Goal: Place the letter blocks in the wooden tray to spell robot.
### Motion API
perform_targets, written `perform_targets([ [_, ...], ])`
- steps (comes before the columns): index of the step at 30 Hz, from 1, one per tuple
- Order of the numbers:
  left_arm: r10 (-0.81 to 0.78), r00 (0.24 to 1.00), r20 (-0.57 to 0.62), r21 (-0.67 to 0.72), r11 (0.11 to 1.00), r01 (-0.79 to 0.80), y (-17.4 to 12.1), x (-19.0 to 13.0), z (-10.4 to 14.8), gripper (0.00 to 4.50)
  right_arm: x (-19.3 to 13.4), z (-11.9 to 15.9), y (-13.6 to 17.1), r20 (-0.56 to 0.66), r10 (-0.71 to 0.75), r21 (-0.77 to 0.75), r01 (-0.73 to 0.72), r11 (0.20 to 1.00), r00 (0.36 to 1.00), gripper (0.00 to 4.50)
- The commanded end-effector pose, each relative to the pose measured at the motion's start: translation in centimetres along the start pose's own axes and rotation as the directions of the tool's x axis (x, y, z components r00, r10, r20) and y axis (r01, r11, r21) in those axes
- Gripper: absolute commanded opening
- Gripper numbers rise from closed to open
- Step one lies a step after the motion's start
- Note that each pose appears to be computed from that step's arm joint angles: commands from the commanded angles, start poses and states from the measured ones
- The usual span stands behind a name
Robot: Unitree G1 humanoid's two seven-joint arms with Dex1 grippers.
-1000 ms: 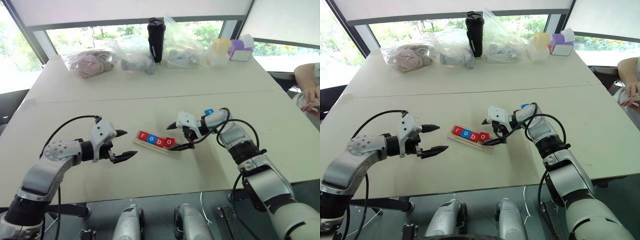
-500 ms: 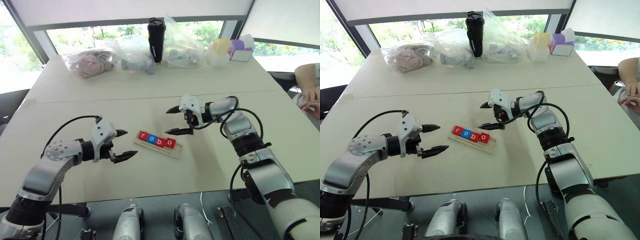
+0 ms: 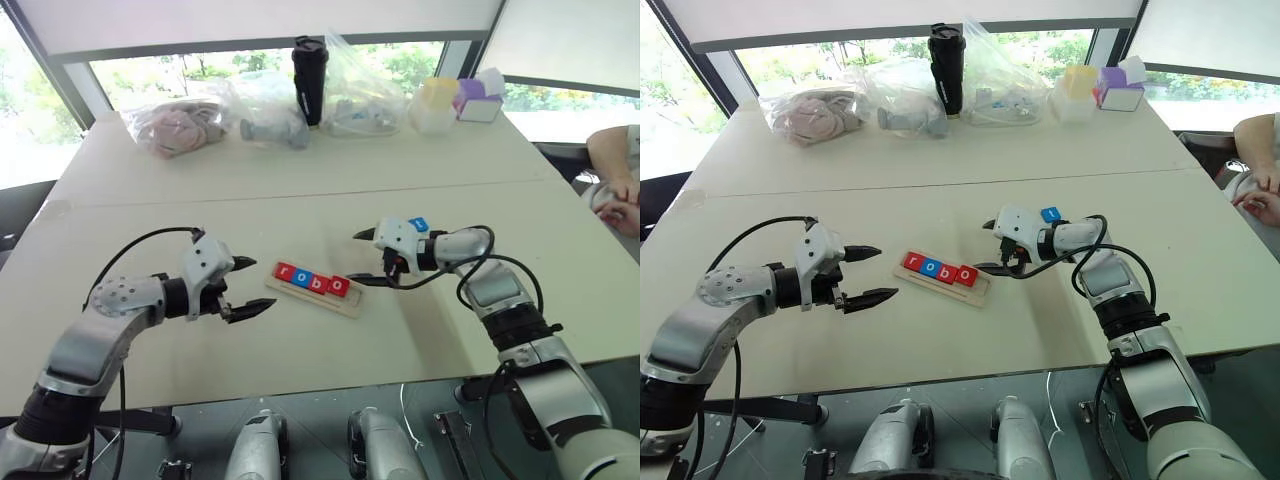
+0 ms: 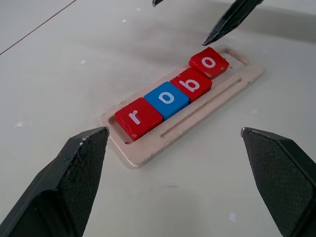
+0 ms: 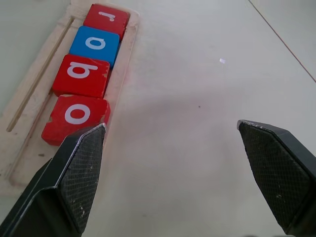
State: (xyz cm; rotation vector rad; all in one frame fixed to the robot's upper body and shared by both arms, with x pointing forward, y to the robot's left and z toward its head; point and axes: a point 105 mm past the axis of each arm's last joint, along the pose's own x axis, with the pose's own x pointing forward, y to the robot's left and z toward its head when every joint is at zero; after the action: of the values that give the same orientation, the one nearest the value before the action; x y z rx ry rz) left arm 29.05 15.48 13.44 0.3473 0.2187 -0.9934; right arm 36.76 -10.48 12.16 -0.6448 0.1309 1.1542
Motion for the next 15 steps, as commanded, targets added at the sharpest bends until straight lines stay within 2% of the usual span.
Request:
perform_targets([
  [1,-0.004,1.0,0.017,0.038,0.999,0.004,0.0,0.0,0.8,4.5,0.1,1.2,-0.2,0.034,-0.009,-0.028,0.01,1.0,0.999,4.43],
  [5,-0.002,1.0,0.017,0.036,0.999,0.002,0.0,0.0,0.8,4.5,0.2,1.3,-0.3,0.038,-0.01,-0.029,0.011,1.0,0.999,4.43],
  [12,0.001,1.0,0.019,0.031,1.0,-0.001,-0.1,0.0,0.7,4.5,-0.1,0.8,-2.6,0.014,-0.106,-0.039,0.106,0.994,0.994,4.43],
  [15,0.002,1.0,0.019,0.03,1.0,-0.002,-0.1,0.0,0.7,4.5,0.1,0.4,-2.7,0.001,-0.102,-0.039,0.102,0.994,0.995,4.43],
])
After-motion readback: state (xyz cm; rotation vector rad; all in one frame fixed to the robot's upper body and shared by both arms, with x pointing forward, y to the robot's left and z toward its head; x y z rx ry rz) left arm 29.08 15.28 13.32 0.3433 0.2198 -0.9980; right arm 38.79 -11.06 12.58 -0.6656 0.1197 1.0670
